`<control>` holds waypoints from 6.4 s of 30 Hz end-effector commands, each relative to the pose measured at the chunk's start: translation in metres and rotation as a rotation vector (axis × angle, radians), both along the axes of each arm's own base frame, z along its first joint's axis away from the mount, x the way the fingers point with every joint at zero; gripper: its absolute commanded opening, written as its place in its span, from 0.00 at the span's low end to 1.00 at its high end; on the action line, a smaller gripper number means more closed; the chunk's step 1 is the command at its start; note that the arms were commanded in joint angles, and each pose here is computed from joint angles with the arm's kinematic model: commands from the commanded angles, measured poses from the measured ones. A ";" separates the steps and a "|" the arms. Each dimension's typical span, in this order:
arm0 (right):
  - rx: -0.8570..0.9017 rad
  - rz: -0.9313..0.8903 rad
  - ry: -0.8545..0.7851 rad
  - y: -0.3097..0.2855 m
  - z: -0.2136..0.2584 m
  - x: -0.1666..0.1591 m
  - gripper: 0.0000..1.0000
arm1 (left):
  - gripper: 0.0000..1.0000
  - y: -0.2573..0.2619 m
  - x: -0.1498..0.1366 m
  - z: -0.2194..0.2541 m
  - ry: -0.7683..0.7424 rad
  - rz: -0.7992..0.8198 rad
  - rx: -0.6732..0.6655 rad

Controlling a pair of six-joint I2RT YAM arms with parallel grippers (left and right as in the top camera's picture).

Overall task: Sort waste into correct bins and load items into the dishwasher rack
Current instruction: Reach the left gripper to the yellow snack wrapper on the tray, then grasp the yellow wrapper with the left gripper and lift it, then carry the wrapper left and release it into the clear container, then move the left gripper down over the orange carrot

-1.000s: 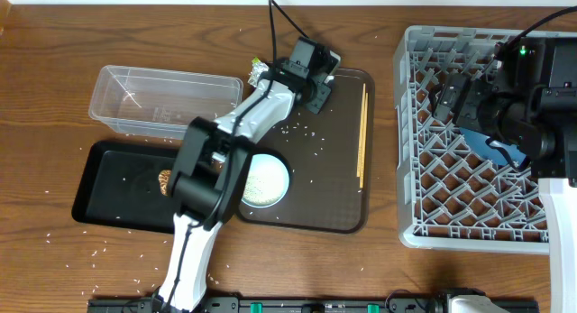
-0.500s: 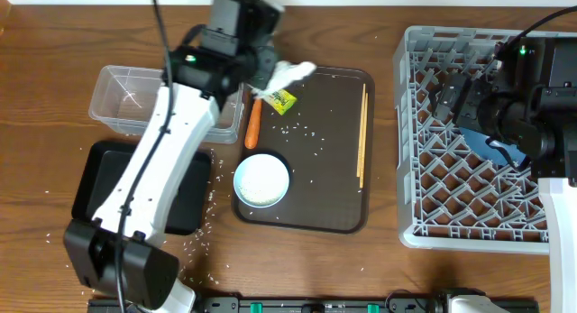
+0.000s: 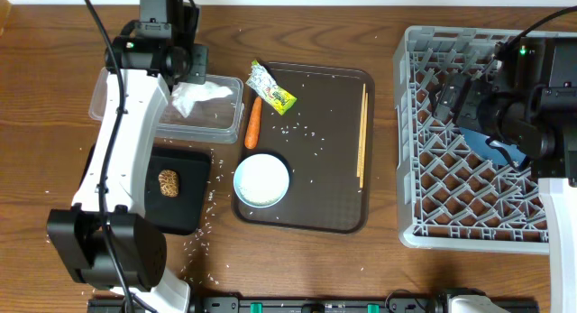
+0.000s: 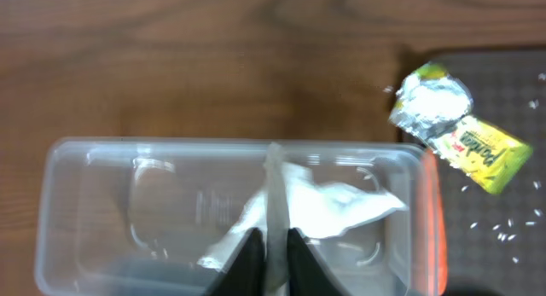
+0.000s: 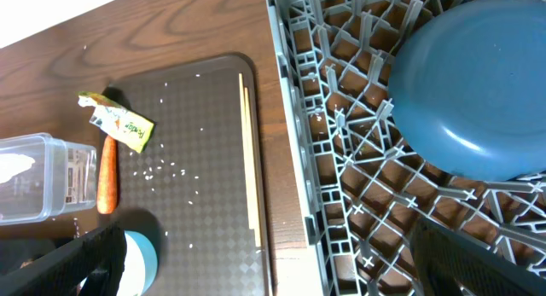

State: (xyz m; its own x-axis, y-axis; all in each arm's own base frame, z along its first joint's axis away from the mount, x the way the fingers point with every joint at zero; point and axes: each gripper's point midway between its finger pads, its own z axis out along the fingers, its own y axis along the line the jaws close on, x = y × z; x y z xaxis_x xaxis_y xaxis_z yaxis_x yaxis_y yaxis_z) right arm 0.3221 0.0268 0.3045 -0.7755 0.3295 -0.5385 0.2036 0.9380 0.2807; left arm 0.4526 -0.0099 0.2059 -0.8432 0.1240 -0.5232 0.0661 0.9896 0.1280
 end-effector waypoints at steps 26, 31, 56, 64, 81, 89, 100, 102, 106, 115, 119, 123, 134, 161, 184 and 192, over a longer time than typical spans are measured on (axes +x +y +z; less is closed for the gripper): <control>0.028 -0.002 0.004 0.002 0.000 0.001 0.99 | 0.65 -0.183 0.013 -0.172 0.157 -0.354 0.122; 0.029 0.000 0.004 0.003 0.000 0.001 0.99 | 0.65 -0.185 0.021 -0.193 0.146 -0.294 0.109; 0.030 0.000 0.004 0.003 0.000 0.001 0.99 | 0.06 -0.216 0.015 -0.148 0.119 -0.372 -0.056; 0.030 0.000 0.004 0.003 0.000 0.001 0.99 | 0.06 -0.223 -0.007 -0.044 -0.009 -0.410 -0.165; 0.029 0.000 0.003 0.003 0.000 0.001 0.99 | 0.41 -0.162 -0.021 -0.014 0.003 -0.280 -0.162; 0.029 0.002 0.005 0.003 0.000 0.001 0.99 | 0.66 -0.200 -0.021 -0.119 0.222 -0.302 -0.206; 0.029 0.002 0.007 0.003 0.000 0.000 0.99 | 0.66 -0.207 0.009 -0.180 0.205 -0.232 -0.205; 0.029 0.002 0.007 0.003 0.000 0.000 0.99 | 0.66 -0.209 0.013 -0.185 0.194 -0.234 -0.209; 0.029 0.002 0.007 0.003 0.000 0.000 0.99 | 0.53 -0.213 0.024 -0.194 0.161 -0.238 -0.219; 0.029 0.002 0.008 0.003 0.000 0.000 0.99 | 0.06 -0.216 0.031 -0.177 0.118 -0.244 -0.232; 0.028 0.002 0.013 0.003 -0.001 -0.001 0.99 | 0.06 -0.218 0.024 -0.130 0.095 -0.256 -0.239; 0.028 0.002 0.012 0.003 -0.001 -0.001 0.99 | 0.06 -0.209 0.006 -0.068 0.051 -0.262 -0.249; 0.028 0.002 0.011 0.003 -0.001 -0.001 0.99 | 0.06 -0.101 -0.009 0.011 -0.092 0.165 -0.148; 0.026 0.004 0.013 0.003 -0.001 -0.001 0.99 | 0.66 -0.010 -0.003 -0.037 -0.056 0.750 -0.361; 0.025 0.033 0.015 0.012 -0.008 0.013 0.99 | 0.66 -0.129 -0.166 -0.051 0.507 -0.202 -0.227; 0.014 -0.126 -0.023 -0.020 -0.003 0.023 0.99 | 0.63 -0.150 -0.199 -0.096 0.564 -0.252 -0.099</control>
